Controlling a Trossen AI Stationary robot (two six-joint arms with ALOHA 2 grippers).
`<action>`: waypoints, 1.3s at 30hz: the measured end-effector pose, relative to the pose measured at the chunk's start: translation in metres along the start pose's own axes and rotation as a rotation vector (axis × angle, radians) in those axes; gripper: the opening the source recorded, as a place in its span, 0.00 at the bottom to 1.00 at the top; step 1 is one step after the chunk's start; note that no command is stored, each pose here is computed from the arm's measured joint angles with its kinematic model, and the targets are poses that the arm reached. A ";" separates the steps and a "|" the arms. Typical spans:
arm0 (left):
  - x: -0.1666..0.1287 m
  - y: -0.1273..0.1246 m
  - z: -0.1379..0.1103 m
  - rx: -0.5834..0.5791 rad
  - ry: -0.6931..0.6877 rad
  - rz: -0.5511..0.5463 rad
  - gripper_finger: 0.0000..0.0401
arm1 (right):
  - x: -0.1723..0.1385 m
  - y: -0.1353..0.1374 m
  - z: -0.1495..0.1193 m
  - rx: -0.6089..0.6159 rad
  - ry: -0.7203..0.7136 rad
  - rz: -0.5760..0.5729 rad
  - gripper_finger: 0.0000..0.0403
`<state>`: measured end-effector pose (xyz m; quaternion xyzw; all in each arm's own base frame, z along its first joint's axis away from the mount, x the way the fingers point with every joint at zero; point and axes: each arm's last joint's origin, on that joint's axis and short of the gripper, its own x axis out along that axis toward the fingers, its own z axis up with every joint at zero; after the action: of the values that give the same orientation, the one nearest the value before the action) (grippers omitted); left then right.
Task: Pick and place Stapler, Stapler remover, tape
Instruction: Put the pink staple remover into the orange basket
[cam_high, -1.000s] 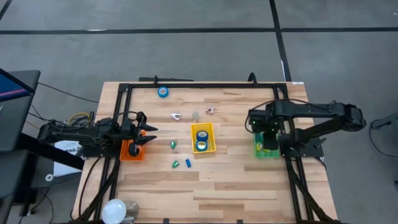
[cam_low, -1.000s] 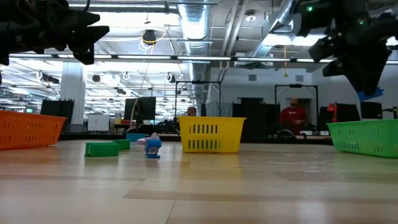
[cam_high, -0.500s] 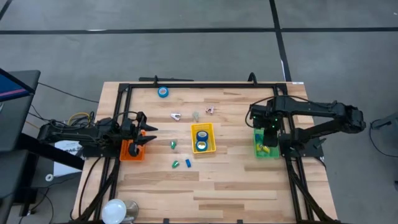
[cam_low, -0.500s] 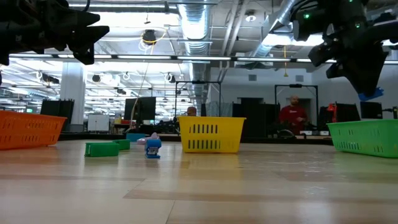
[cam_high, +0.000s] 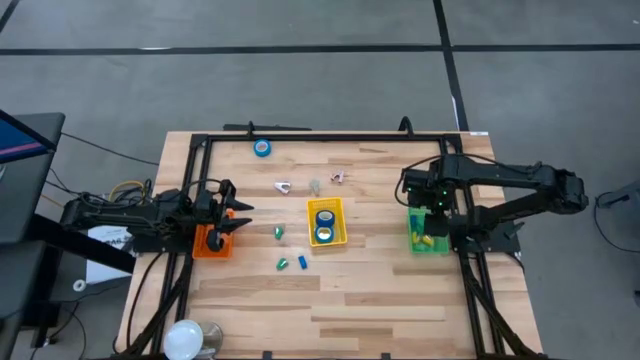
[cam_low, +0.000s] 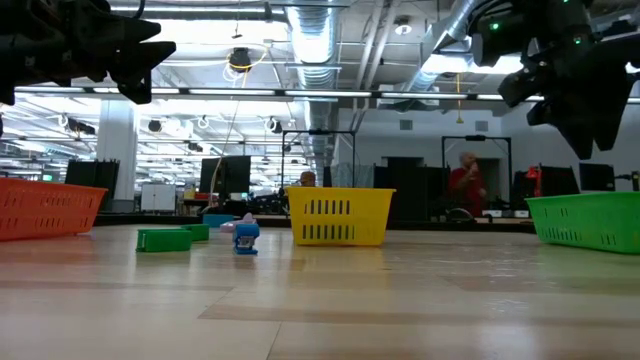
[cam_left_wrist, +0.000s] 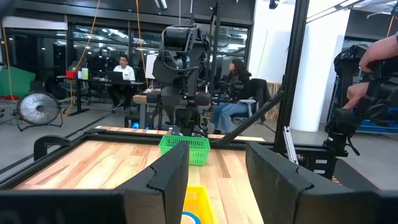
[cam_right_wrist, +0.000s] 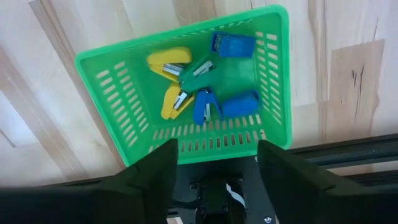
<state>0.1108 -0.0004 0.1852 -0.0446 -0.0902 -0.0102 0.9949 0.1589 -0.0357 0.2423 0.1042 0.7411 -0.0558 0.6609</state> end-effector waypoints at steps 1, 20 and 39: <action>0.000 0.000 0.000 0.000 0.000 0.000 0.37 | 0.000 0.000 0.000 0.000 0.000 0.000 0.55; 0.000 0.000 0.000 0.000 0.000 0.000 0.37 | -0.048 0.009 0.022 -0.051 -0.305 -0.004 0.54; 0.000 0.000 0.000 0.000 0.000 0.000 0.37 | -0.044 0.026 0.085 -0.150 -0.552 0.000 0.51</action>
<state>0.1108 -0.0004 0.1853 -0.0444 -0.0904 -0.0103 0.9949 0.2515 -0.0331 0.2767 0.0359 0.5351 -0.0269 0.8436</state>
